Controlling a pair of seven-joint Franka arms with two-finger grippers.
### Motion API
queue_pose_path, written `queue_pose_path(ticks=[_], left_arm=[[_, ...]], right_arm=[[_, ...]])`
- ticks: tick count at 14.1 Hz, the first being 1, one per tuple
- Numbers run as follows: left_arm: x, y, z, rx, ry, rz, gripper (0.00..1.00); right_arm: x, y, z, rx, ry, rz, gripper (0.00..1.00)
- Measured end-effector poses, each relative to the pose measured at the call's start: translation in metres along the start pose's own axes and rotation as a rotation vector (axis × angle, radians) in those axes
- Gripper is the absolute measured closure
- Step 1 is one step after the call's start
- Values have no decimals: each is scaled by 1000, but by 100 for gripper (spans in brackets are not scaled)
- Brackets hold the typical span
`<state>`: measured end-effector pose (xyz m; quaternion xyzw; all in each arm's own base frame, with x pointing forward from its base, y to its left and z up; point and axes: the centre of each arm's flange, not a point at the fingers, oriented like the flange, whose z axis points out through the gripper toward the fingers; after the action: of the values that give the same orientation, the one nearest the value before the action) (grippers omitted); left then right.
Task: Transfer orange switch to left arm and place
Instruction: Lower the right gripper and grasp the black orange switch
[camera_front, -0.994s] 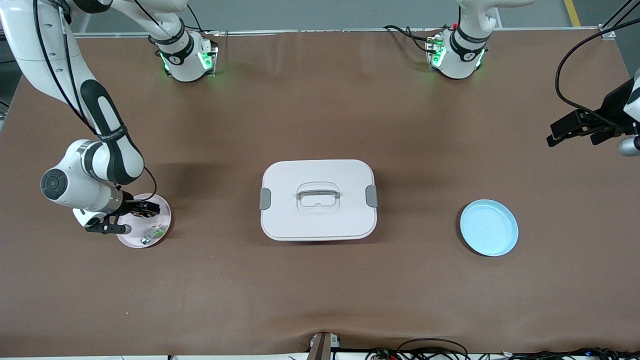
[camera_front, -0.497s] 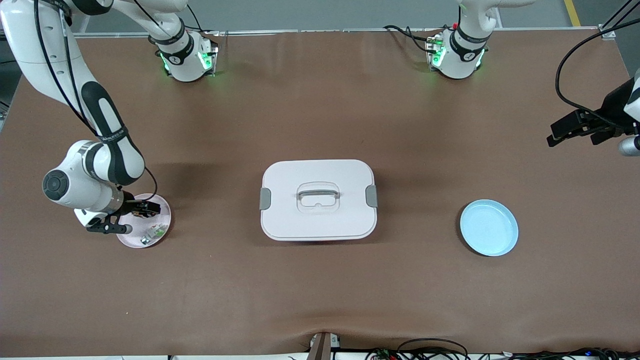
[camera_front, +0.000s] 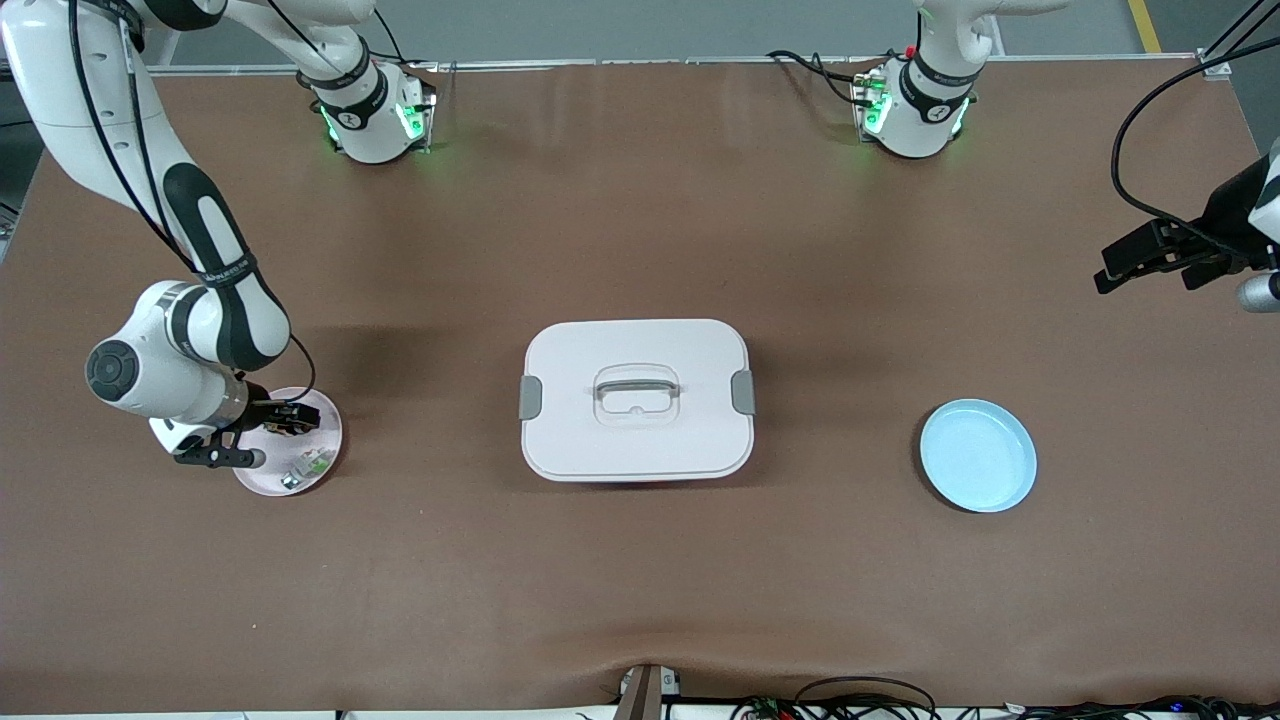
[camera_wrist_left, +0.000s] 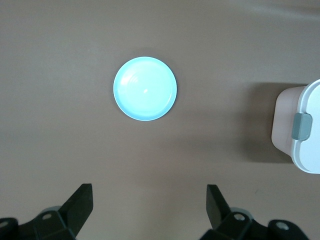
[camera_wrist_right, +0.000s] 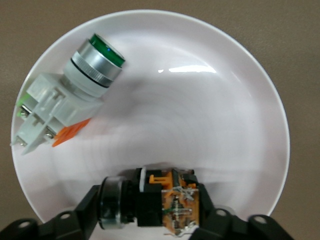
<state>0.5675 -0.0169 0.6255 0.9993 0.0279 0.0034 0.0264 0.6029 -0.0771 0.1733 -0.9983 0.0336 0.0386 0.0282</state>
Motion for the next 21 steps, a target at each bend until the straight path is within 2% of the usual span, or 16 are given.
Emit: queue_pose_path(ticks=[7,14,21], left_arm=[[0,-1,0,0,0,-1,0],[0,1,0,0,0,1,0],[0,-2,0,0,0,-3,0]], right_arm=[[0,2,-1,4,-16,4,27],[24,0,-48,42,-119,14,27],[36,-7,-93,57,-212,148,27]])
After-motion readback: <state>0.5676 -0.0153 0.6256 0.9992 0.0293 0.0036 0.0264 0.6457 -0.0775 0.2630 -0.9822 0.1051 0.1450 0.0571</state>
